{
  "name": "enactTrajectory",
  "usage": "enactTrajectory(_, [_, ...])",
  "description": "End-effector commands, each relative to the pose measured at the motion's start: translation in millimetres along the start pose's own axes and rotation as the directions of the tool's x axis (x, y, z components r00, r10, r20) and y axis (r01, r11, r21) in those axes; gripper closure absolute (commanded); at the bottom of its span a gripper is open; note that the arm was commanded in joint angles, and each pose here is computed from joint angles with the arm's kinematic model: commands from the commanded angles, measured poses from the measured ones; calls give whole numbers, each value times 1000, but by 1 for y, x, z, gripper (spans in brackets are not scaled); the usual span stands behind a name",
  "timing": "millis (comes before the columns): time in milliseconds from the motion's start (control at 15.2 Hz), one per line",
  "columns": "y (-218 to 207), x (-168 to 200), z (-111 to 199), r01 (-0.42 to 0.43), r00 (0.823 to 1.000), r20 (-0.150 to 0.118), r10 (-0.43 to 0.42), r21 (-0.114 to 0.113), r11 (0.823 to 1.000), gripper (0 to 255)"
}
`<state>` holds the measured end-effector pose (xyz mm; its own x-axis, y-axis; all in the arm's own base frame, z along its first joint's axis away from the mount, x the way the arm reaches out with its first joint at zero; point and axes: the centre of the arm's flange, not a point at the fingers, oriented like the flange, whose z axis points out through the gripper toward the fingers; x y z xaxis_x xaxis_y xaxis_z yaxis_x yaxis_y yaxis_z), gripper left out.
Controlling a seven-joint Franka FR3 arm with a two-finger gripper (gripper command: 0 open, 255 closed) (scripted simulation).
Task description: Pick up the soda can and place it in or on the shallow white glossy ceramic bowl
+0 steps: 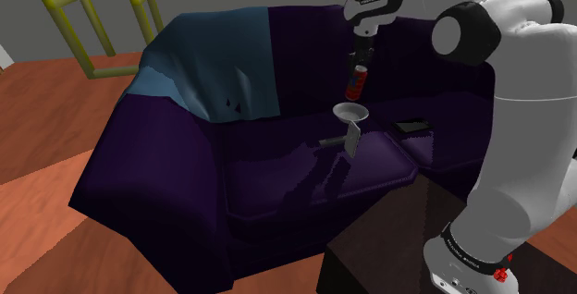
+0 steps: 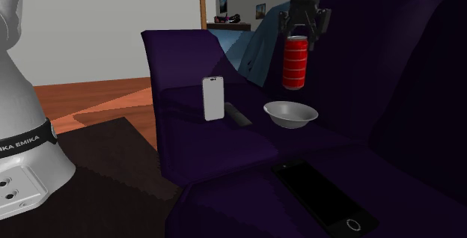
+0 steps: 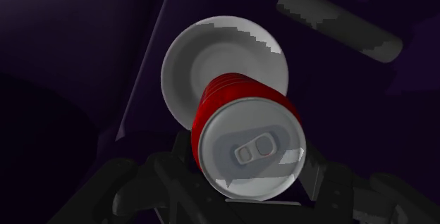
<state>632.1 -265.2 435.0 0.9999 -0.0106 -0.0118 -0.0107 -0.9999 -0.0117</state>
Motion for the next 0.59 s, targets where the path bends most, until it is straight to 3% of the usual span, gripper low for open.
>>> enactTrajectory(0, [1,0,11,0,1000,-1,0,0,1000,255])
enactTrajectory(528, [1,0,53,0,1000,-1,0,0,1000,255])
